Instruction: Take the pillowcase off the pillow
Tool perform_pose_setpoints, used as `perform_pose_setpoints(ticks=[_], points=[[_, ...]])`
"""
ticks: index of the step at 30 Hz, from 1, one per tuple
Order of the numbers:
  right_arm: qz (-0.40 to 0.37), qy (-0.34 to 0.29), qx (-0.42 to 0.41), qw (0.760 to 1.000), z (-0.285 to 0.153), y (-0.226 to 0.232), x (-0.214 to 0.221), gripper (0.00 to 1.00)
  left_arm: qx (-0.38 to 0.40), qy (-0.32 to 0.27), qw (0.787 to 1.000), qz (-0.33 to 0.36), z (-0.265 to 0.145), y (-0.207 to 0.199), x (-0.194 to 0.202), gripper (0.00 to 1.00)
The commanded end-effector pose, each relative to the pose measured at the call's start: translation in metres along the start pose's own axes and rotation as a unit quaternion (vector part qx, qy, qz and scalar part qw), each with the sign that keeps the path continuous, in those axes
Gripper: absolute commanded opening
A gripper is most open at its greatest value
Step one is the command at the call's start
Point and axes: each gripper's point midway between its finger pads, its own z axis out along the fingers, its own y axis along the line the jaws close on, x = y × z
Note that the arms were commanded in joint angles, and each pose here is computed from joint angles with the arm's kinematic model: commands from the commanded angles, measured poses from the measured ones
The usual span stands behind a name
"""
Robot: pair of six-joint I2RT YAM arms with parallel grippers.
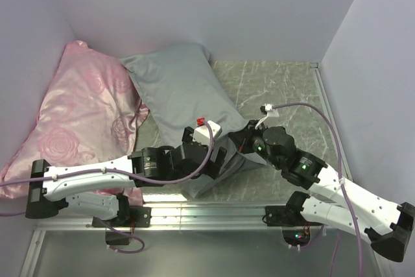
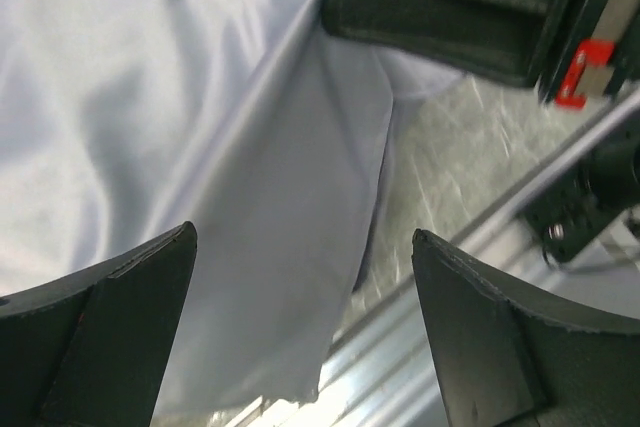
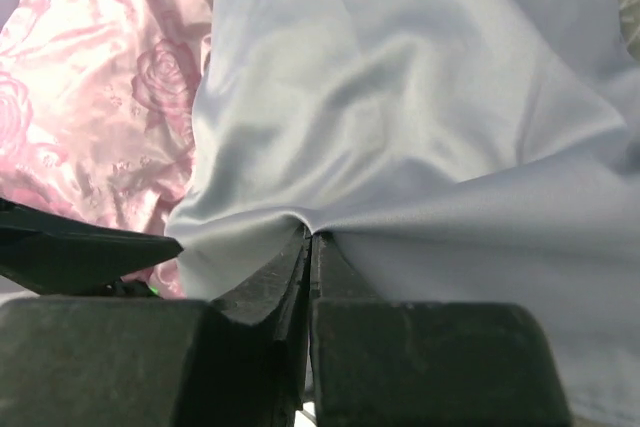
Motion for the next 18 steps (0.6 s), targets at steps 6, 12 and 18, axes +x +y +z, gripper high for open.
perform_pose_setpoints(ticks=[6,12,18], points=[[0.002,-0.041,-0.03,0.999,0.006,0.033,-0.038,0.01,-0.122,-0.075,0.99,-0.005,0.019,0.032,-0.018,0.94],[0.008,-0.068,-0.039,0.997,0.003,0.042,-0.058,0.01,-0.113,-0.062,0.992,-0.008,0.023,0.033,-0.001,0.85],[0.01,-0.076,-0.032,0.997,0.003,0.038,-0.062,0.01,-0.165,-0.062,0.984,-0.032,0.017,0.053,0.006,0.03]])
